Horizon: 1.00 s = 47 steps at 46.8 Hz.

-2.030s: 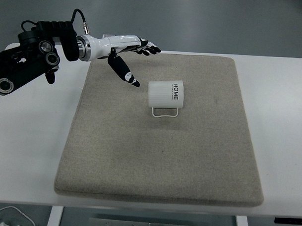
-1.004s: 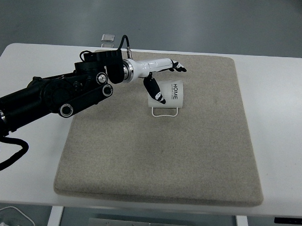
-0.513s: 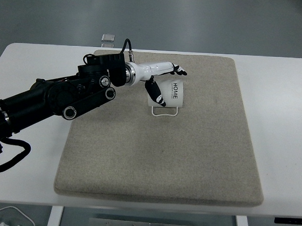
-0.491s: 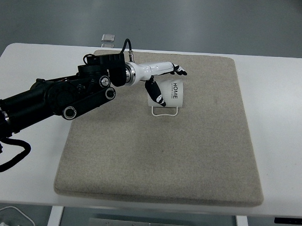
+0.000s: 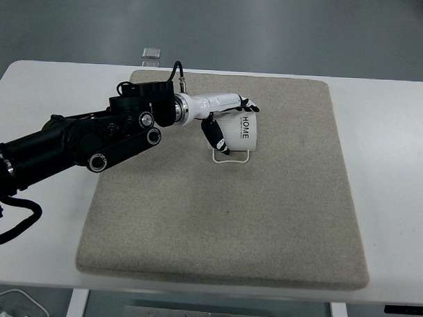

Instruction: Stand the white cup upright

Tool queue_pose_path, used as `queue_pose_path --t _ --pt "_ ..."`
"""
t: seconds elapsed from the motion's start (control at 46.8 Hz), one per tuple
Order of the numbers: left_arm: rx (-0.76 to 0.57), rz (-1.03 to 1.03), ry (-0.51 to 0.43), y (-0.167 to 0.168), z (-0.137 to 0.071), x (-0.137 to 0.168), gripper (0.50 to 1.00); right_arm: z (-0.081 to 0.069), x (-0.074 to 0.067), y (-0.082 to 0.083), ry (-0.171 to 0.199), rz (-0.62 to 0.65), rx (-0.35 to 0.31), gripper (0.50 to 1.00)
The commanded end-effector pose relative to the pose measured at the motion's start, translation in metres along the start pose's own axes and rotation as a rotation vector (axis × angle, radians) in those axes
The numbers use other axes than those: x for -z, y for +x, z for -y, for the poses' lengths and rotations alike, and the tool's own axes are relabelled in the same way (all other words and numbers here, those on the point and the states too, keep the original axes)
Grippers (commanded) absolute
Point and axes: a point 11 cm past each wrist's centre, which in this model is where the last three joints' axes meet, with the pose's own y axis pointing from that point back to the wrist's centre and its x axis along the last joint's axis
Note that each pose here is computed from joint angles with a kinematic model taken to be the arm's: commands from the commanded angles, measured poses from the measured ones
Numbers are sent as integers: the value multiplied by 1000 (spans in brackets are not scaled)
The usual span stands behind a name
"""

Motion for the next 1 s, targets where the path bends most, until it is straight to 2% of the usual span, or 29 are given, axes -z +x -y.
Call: queue_pose_path --t 0.0,0.043,0.128,0.192,0.278,0.62,0.748,0.983 --pt "3 1 6 -1 0 2 853 0 0 0 0 0 0 930" --pt "7 0 10 -3 0 4 832 0 0 0 0 0 -1 930" --pt "4 -1 9 -3 1 3 750 0 0 0 0 0 0 930" --pt "3 -11 7 -2 1 3 667 0 -1 0 -1 1 1 930" --pt "3 -11 7 -2 1 3 502 0 0 0 0 0 0 930" --pt "-35 -58 -34 12 -5 2 500 0 0 0 -1 0 -1 930" --pt "-77 -159 -106 27 -10 -3 500 0 0 0 0 0 0 930" --pt "-138 -437 -197 54 -37 21 500 0 0 0 0 0 -1 930"
